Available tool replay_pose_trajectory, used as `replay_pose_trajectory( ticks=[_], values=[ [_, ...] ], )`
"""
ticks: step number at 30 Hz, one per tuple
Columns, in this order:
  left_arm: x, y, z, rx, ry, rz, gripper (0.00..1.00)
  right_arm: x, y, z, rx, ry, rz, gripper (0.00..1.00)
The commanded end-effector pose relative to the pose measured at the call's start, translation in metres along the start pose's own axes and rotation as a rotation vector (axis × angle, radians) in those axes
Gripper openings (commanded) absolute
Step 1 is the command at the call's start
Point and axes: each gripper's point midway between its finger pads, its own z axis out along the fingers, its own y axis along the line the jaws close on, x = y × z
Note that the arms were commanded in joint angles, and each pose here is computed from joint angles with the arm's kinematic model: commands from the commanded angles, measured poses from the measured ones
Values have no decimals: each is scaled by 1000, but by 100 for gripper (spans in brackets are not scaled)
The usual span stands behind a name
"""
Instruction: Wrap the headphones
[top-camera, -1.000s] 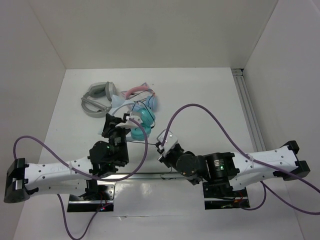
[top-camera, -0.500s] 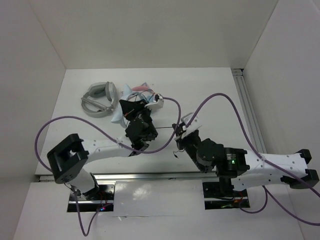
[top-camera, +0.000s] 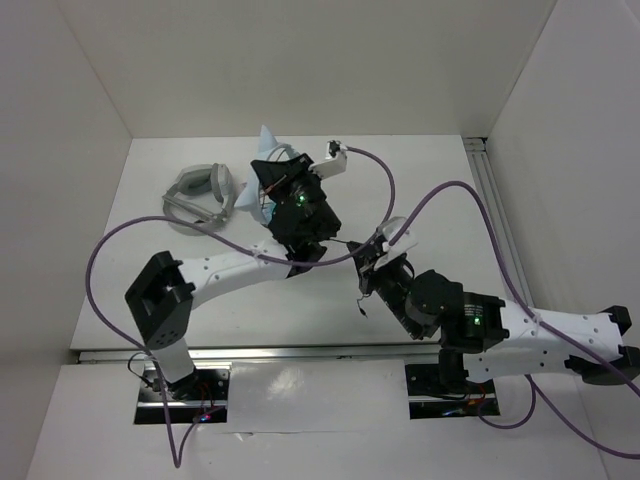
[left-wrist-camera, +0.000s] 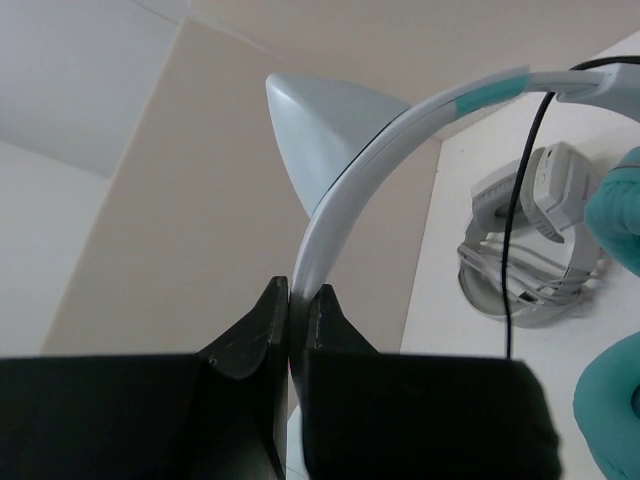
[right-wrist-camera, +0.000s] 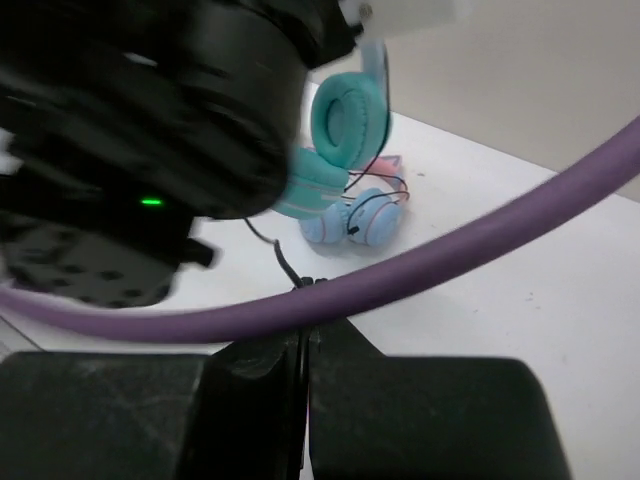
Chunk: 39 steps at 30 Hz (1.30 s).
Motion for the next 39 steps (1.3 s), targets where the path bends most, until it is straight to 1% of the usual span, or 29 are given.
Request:
replay_pose_trajectory(
  ticks=[1,3,5,6,7,9,12,13,16,17,19,20,22,23,24,25,26,27,28,29,30,31,32,33,34,35,36,38,39],
  values=[
    [29,96,-31,72,-9,-846,0,-22,9,-3,-64,-60,117,0],
    [28,99,-45,120,-43,-880,0,-20,13,-5,-89,-58,134,0],
    [30,91,-50,132,-55,-846,0,-17,17,-5,-107,-53,126,0],
    [34,91,-49,133,-54,-863,0,-17,22,-6,-130,-52,138,0],
    [37,83,-50,135,-53,-887,0,-20,23,-9,-147,-60,147,0],
    [37,79,-50,135,-53,-892,0,-18,24,-10,-160,-58,156,0],
    [27,78,-51,133,-56,-843,0,-15,24,-12,-170,-51,160,0],
    [22,86,-51,132,-56,-828,0,-15,27,-12,-182,-50,172,0],
    [12,105,-47,115,-57,-849,0,-12,24,-15,-182,-48,170,0],
    [7,127,-45,101,-66,-869,0,-15,26,-15,-193,-53,185,0],
    [-3,144,-43,67,-88,-853,0,-15,26,-15,-193,-53,185,0],
    [-9,159,-42,51,-91,-863,0,-15,26,-15,-193,-53,185,0],
    [-7,184,-39,41,-87,-933,0,-15,26,-15,-193,-53,185,0],
    [-5,199,-34,40,-71,-1020,0,-11,29,-13,-193,-43,184,0],
    [0,214,-32,44,-72,-1065,0,-6,31,-12,-193,-28,169,0],
    [-2,222,-31,37,-90,-1071,0,-10,31,-12,-193,-34,175,0],
    [-26,211,-33,40,-154,-1024,0,-8,33,-10,-192,-27,168,0],
    [-26,224,-32,68,-194,-1044,0,-5,35,-9,-192,-21,161,0],
    [-44,210,-35,128,-246,-1007,0,-5,35,-9,-192,-21,161,0],
    [-81,189,-37,252,-392,-971,0,-7,36,-8,-192,-21,161,0],
    [-72,154,-36,480,-313,-980,0,-6,39,-6,-192,-20,160,0],
    [-69,133,-24,544,-259,-974,0,-8,41,-6,-202,-26,166,0],
    [-61,106,-4,553,-183,-941,0,-9,43,-4,-202,-24,164,0],
    [-50,70,-2,594,-133,-878,0,-7,45,-3,-201,-17,157,0],
    [-53,63,0,612,-156,-916,0,-7,50,-2,-210,-14,154,0],
    [-46,68,3,671,-187,-963,0,-4,49,-2,-210,-6,135,0],
    [-34,42,6,722,-142,-978,0,-10,49,-3,-210,-15,143,0],
    [-21,35,14,758,-128,-996,0,-6,50,-2,-209,2,125,0],
    [-6,26,20,749,-96,-978,0,-12,50,-2,-210,-6,134,0]
  ],
)
